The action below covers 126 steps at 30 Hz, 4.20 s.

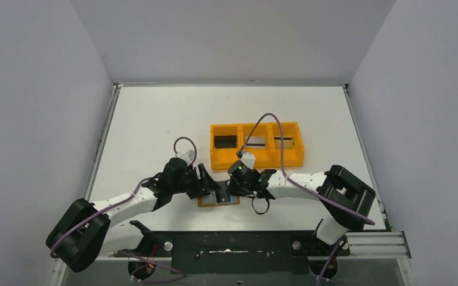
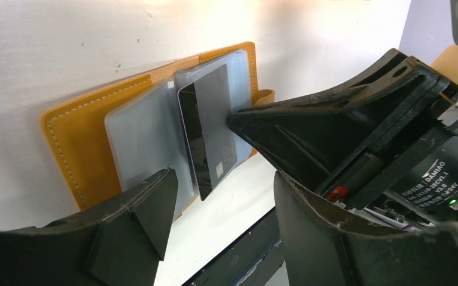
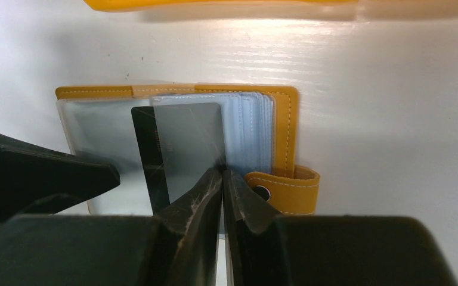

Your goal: Take the credit cards out of the card holder

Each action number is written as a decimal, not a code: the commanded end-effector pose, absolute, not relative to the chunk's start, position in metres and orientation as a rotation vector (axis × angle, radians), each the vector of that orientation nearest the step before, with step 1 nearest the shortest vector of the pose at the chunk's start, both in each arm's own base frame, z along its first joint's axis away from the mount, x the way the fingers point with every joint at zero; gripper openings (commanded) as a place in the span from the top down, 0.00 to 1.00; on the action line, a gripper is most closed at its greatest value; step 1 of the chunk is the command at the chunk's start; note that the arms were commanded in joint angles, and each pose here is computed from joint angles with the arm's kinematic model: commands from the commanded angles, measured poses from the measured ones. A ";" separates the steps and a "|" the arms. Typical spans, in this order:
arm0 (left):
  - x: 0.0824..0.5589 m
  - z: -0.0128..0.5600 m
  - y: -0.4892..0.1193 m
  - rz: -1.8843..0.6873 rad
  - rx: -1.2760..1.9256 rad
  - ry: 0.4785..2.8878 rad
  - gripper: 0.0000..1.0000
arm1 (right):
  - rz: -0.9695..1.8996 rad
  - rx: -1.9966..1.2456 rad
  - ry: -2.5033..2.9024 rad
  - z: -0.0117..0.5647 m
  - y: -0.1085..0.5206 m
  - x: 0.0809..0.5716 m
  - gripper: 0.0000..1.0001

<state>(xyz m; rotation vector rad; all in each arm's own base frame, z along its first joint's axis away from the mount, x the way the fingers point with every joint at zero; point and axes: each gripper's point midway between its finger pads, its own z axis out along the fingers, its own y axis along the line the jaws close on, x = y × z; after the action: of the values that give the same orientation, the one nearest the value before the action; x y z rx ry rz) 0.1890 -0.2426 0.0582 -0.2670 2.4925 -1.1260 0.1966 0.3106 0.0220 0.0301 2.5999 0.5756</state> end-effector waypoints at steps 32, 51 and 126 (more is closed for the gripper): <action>0.187 0.039 -0.253 -1.299 -0.316 2.450 0.93 | 0.413 0.157 2.678 -0.003 0.281 0.189 0.91; 0.183 0.037 -0.247 -1.313 -0.361 2.452 1.00 | 0.398 0.167 2.676 -0.003 0.279 0.191 0.90; 0.176 0.201 -0.229 -1.584 0.078 1.855 1.00 | 1.684 -0.264 1.726 0.228 0.361 0.198 0.73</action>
<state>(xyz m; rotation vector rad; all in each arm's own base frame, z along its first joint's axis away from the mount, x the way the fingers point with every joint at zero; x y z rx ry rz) 0.1782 -0.2269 0.1803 0.0092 1.9540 -1.5455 0.1971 0.3582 0.1845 -0.2228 1.8948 1.5929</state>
